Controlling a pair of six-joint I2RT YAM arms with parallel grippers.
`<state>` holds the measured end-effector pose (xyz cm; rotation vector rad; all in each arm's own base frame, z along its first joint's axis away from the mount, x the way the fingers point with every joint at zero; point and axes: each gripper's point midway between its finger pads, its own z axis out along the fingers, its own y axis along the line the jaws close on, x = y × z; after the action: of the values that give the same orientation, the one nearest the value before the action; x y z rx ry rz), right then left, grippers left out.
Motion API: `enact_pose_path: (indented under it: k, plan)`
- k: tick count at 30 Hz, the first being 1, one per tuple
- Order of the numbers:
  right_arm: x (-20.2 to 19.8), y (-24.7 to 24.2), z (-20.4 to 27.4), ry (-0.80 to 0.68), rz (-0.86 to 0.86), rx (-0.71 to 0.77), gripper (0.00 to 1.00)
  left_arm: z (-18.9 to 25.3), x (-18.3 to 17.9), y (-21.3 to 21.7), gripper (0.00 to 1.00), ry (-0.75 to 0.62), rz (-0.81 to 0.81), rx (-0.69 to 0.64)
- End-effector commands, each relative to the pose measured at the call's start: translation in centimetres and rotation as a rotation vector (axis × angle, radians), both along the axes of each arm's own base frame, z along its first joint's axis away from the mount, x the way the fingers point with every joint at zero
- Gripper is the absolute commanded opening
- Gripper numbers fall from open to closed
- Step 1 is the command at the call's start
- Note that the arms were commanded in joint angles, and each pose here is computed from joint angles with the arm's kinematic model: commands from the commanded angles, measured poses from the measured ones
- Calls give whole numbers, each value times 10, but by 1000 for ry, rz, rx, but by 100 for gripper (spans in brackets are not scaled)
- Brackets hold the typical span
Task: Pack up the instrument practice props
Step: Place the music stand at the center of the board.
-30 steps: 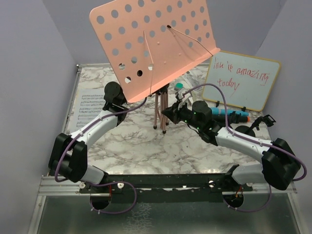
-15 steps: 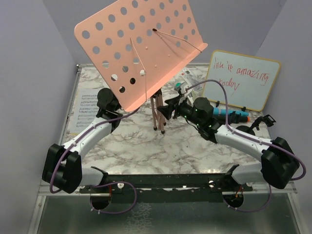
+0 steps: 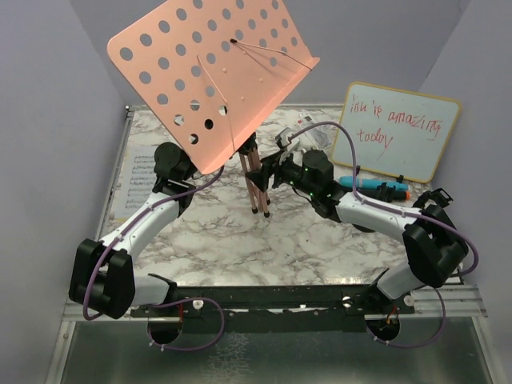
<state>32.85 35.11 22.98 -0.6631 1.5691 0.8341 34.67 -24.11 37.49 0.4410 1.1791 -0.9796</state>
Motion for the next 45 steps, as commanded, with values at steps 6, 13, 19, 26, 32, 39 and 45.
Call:
enact_pose_path:
  k: [6,13,19,26,32,39,45]
  plan:
    - [18,25,-11,-42,15,-7,71,-24,3,-2,0,72,7,44]
    - [15,38,-27,-22,62,-24,63,-22,14,2,0,118,53,4]
    - [8,39,-27,-17,85,-28,52,-11,13,2,0,138,45,-29]
    - [-13,36,-12,2,126,-18,42,6,6,2,0,225,13,-99]
    - [-39,35,-8,52,169,-18,38,6,1,6,0,326,13,-151]
    - [-63,33,-21,161,181,5,35,-21,-2,11,0,448,45,-162]
    - [-61,33,-56,264,137,-27,31,-68,9,16,0,551,115,-141]
